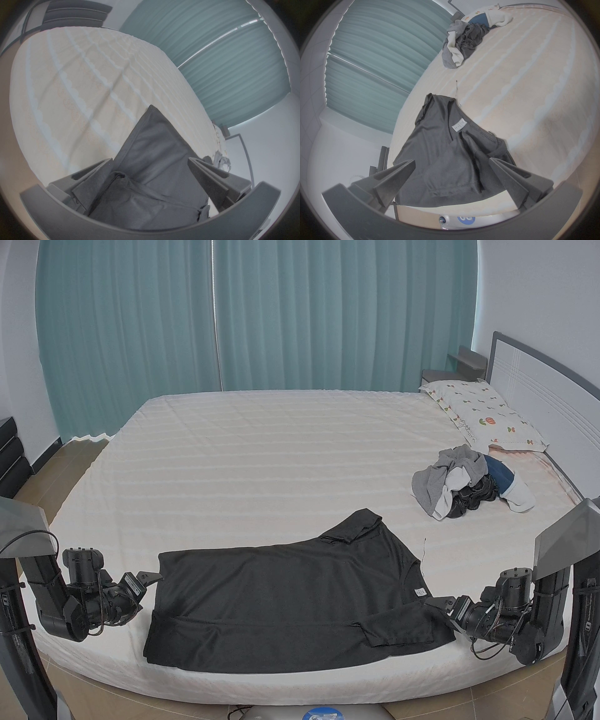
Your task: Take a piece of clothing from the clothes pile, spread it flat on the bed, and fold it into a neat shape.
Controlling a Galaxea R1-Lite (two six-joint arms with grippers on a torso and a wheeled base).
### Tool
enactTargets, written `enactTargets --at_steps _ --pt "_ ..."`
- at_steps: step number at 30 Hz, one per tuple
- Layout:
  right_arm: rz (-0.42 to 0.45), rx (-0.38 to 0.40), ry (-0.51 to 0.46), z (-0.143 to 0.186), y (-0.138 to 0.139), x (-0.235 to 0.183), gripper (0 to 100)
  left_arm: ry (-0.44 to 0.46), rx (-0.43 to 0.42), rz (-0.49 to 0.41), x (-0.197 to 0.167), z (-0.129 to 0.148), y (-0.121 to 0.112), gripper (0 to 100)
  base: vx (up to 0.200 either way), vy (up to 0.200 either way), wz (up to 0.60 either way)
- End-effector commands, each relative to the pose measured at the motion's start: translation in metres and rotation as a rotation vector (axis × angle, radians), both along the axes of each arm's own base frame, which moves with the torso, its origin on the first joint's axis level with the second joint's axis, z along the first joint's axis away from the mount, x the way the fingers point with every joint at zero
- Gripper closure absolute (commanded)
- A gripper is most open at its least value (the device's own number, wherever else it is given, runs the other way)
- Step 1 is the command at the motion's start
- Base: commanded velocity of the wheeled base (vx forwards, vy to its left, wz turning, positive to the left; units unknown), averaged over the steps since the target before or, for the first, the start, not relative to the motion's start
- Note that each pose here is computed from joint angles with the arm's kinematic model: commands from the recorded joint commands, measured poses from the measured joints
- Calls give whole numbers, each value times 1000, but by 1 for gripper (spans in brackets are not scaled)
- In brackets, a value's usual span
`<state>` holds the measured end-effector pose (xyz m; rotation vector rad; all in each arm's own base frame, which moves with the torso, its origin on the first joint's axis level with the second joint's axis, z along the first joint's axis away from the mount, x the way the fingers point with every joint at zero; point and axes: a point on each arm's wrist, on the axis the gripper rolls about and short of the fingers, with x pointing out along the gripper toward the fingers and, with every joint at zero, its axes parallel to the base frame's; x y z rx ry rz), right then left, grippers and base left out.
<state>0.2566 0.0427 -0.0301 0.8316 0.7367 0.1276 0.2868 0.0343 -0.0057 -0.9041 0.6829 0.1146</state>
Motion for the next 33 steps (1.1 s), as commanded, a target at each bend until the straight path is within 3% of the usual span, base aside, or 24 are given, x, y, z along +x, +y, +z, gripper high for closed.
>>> enactTargets --at_steps 1,12,22,23,33 --pt "8 -13 52 -13 0 -4 0 59 70 -62 -16 -13 1 0 0 0 0" --pt "39 -44 58 -17 2 -7 0 35 156 -150 -9 -32 -7 0 0 0 0" --pt "44 -48 58 -18 2 -7 0 24 171 -174 -6 -35 -16 0 0 0 0" --pt "42 -49 58 -18 2 -7 0 25 175 -171 -5 -36 -16 100 0 0 0" --pt "40 -52 40 -17 3 -3 0 92 269 -52 -7 -47 -11 100 0 0 0"
